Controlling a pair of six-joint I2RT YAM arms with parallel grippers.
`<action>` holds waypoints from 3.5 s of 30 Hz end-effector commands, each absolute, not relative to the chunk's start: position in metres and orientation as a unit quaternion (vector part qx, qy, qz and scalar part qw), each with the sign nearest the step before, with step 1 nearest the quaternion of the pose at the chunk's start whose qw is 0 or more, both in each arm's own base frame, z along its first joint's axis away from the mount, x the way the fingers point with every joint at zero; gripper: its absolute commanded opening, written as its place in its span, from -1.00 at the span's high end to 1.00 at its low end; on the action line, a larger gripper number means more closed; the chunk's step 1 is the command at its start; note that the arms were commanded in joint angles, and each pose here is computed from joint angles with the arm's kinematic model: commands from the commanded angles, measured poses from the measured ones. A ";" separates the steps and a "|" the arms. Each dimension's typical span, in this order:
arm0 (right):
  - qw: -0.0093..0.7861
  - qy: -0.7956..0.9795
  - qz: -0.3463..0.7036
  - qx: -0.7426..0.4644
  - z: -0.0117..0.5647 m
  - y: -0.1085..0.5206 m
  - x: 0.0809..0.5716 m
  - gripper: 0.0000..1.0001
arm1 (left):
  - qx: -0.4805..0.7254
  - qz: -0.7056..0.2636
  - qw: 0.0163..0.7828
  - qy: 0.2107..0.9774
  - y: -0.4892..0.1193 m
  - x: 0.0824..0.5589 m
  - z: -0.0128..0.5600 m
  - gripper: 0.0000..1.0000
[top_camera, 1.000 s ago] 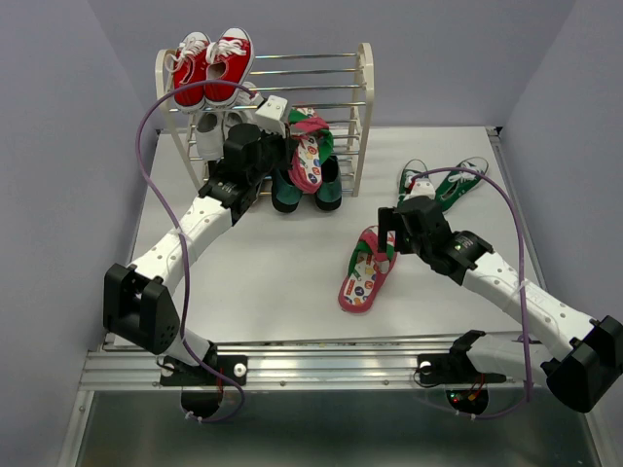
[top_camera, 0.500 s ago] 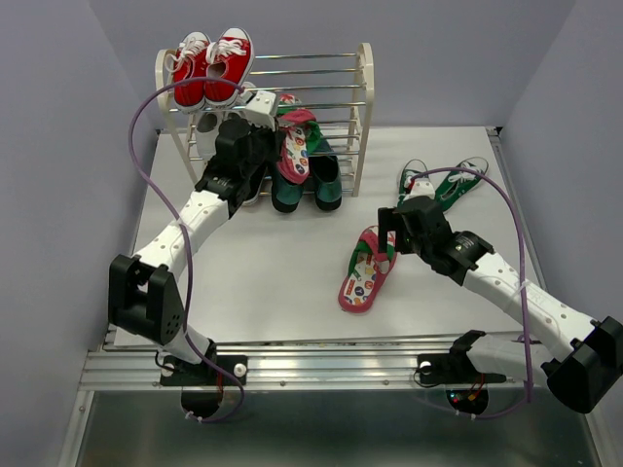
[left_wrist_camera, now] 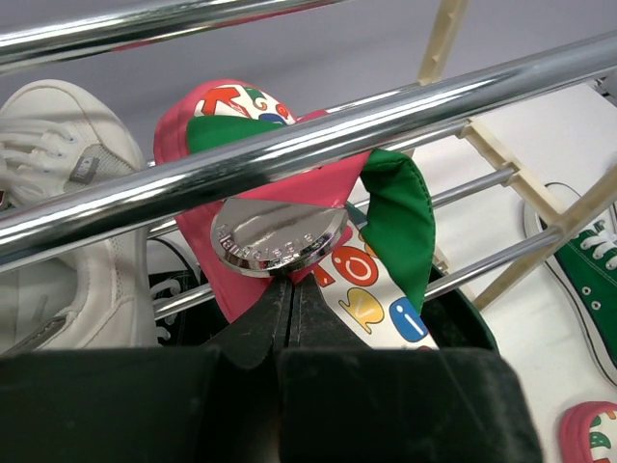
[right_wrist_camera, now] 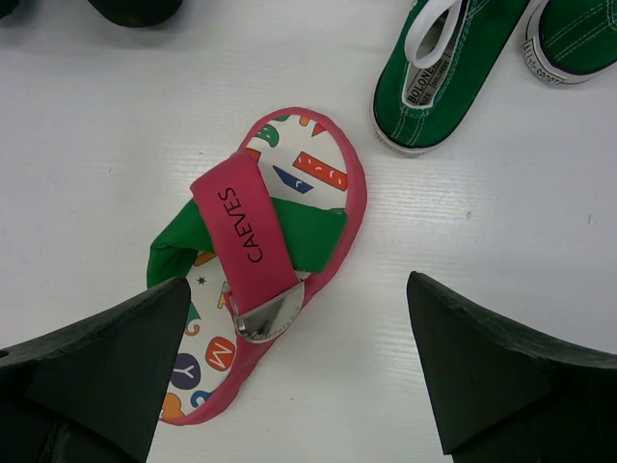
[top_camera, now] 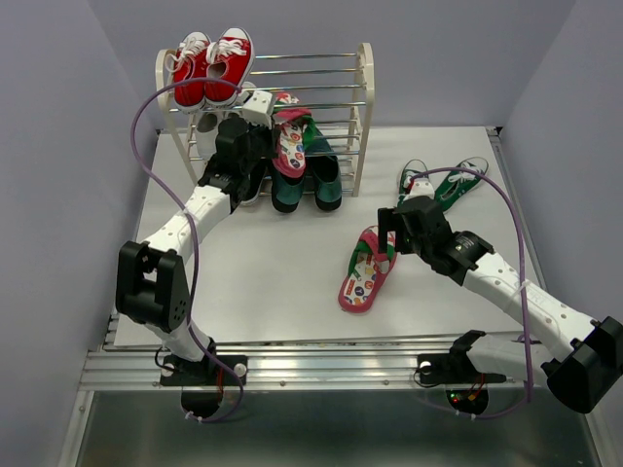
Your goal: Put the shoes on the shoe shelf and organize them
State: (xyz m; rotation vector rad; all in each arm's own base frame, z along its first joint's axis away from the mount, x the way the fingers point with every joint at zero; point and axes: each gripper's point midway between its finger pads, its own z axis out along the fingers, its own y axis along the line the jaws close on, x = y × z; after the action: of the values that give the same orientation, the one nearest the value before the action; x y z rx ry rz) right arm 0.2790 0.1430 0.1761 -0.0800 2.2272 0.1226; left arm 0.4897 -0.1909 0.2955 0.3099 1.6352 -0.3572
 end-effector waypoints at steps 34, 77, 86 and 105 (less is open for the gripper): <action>0.615 0.783 0.086 -0.032 0.319 0.192 0.382 -1.00 | 0.090 -0.209 0.661 0.715 -0.197 0.398 0.349 -0.98; 0.671 0.726 0.044 -0.143 0.325 0.230 0.520 0.80 | -0.003 -0.194 0.609 0.769 -0.194 0.412 0.264 0.18; 0.670 0.725 0.051 -0.150 0.326 0.231 0.514 0.83 | -0.012 -0.178 0.614 0.769 -0.188 0.439 0.264 0.28; 0.668 0.728 0.050 -0.142 0.327 0.223 0.504 0.24 | -0.007 -0.202 0.611 0.765 -0.189 0.424 0.283 -0.54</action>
State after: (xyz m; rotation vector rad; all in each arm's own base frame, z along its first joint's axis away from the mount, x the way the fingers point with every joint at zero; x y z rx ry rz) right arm 0.5187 0.2241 0.3020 -0.2701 1.6959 0.1217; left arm 0.4290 -0.1942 0.2316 0.0012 1.8826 -0.4249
